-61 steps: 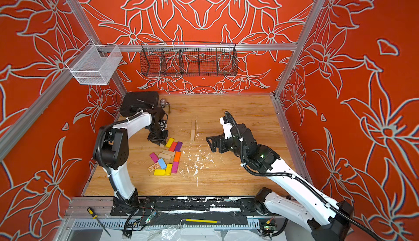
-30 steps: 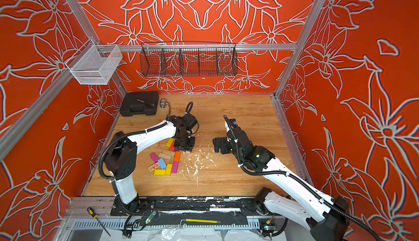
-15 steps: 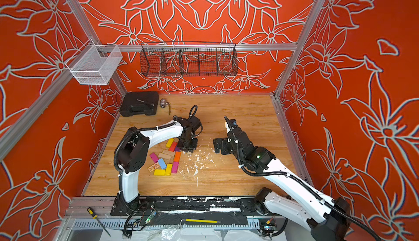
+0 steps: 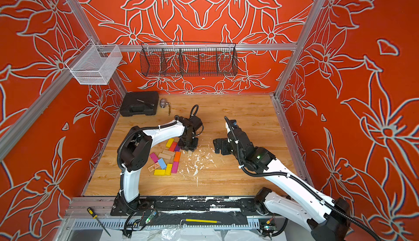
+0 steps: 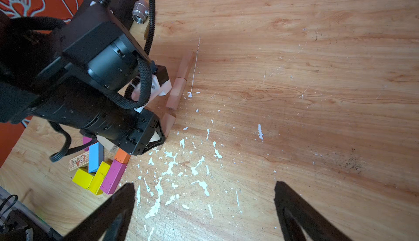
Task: Assemble the letter k with building blocks
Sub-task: Assemble the building block at the center of the board.
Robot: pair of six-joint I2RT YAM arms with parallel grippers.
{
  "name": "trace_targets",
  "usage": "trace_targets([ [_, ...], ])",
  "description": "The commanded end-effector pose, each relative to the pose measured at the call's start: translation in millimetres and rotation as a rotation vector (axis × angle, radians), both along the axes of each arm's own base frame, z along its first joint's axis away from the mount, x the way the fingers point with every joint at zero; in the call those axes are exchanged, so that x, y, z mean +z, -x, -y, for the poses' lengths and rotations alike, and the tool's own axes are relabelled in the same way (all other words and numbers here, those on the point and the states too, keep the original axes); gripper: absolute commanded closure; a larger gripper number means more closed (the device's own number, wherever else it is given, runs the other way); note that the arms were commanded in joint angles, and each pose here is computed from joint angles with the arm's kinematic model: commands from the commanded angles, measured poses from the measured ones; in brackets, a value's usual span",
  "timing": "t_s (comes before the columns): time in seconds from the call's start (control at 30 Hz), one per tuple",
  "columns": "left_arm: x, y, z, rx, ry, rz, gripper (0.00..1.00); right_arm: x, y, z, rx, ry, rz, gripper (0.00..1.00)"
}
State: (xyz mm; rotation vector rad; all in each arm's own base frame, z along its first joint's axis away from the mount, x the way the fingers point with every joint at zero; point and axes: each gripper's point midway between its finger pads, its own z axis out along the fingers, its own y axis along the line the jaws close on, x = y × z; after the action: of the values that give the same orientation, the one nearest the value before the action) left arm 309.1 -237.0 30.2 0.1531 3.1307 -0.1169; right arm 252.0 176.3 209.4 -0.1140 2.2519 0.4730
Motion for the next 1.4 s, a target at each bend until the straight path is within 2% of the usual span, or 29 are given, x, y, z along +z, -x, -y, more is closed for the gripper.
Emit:
trace_targets([
  [0.0,5.9,-2.3,-2.1,0.011,-0.021,0.009,0.64,-2.2,1.7,4.5,-0.020,-0.007,-0.006,0.02],
  [0.23,13.2,-13.3,-6.5,0.015,-0.048,0.056,0.63,-1.4,3.7,2.1,-0.005,-0.021,-0.004,0.02],
  [0.5,7.4,-23.8,-3.3,0.035,-0.012,0.057,0.64,-8.9,20.9,-19.2,0.143,-0.062,-0.063,0.02],
  [0.87,-5.9,-29.3,-0.3,0.036,-0.011,0.047,0.63,-11.8,20.2,-13.3,0.120,-0.037,-0.068,0.03],
  [1.07,-10.6,-30.6,-1.8,0.047,-0.011,0.038,0.72,-12.6,18.6,-13.8,0.117,-0.032,-0.070,0.03],
  [1.37,-11.4,-32.9,-1.9,0.063,-0.001,0.029,0.73,-13.0,16.0,-13.7,0.108,-0.028,-0.067,0.02],
])
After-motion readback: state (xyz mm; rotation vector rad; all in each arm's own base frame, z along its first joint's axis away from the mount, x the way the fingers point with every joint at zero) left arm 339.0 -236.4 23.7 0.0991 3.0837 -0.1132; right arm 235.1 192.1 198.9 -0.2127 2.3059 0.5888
